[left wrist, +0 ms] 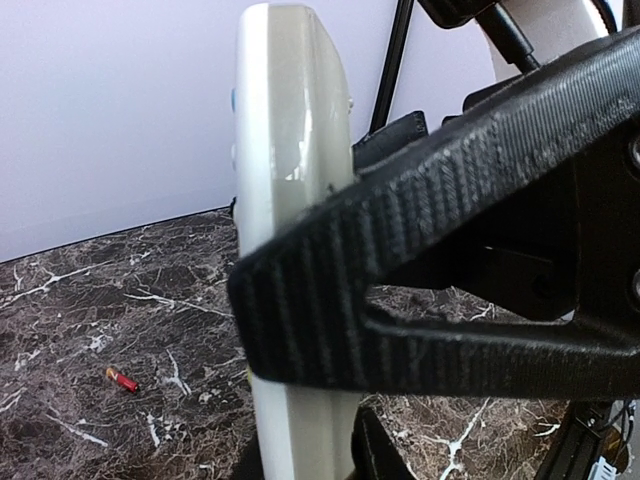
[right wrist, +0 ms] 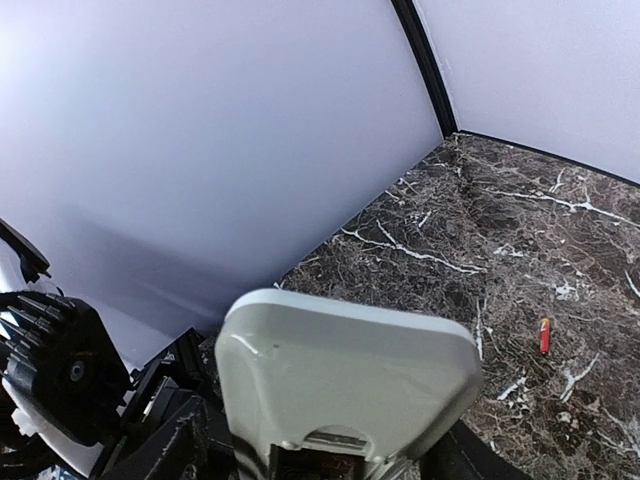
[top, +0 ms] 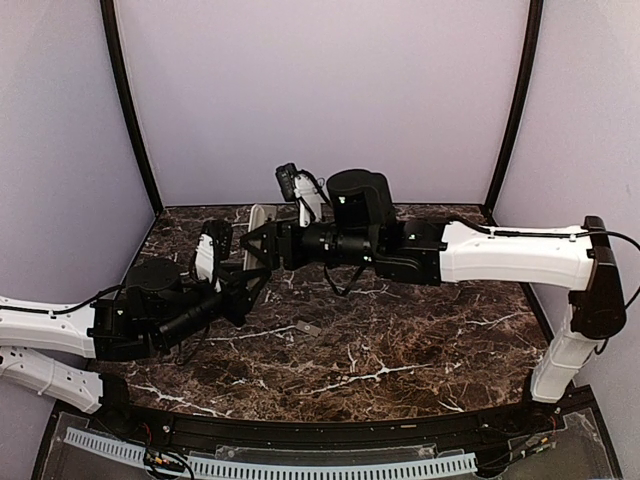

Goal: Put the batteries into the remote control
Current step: Pick up the center of the board.

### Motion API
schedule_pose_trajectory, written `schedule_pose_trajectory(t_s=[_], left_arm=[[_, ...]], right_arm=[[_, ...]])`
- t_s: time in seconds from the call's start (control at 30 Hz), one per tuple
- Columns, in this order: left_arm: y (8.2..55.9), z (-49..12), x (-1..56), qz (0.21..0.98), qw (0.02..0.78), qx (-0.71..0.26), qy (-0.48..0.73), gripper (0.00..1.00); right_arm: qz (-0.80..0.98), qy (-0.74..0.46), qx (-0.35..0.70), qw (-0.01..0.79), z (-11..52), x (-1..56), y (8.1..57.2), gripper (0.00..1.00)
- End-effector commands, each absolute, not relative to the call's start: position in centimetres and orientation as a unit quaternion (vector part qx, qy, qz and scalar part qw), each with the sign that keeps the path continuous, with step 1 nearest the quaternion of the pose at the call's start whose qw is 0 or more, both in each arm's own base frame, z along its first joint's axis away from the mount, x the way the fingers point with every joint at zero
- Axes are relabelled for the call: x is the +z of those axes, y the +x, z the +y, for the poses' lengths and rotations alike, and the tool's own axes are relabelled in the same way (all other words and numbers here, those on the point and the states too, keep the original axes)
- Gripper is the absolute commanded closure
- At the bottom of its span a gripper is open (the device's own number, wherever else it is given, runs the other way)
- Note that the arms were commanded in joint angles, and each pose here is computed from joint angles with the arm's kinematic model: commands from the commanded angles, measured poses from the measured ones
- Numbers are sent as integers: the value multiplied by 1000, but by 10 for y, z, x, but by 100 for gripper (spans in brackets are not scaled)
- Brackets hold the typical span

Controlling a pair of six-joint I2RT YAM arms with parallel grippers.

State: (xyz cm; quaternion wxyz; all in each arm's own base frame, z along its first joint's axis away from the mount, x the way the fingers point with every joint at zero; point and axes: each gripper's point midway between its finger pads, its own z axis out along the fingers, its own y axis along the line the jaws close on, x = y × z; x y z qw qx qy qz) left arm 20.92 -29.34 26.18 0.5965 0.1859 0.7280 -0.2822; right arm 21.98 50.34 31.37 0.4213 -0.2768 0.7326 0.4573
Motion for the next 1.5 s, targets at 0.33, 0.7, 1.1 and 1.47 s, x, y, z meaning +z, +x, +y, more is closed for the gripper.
schedule_pose_trajectory(t_s=[0.33, 0.7, 1.1, 1.47], left_arm=[[210, -293, 259, 734, 598, -261, 188, 100], [214, -295, 260, 730, 608, -232, 207, 100], [217, -300, 280, 718, 623, -230, 209, 100], [219, -299, 286, 721, 623, -227, 202, 100]], right_arm=[[738, -280, 444, 425, 502, 306, 219, 67], [737, -293, 448, 412, 517, 302, 226, 52], [736, -307, 443, 410, 521, 310, 239, 71], [729, -285, 452, 428, 508, 321, 244, 47]])
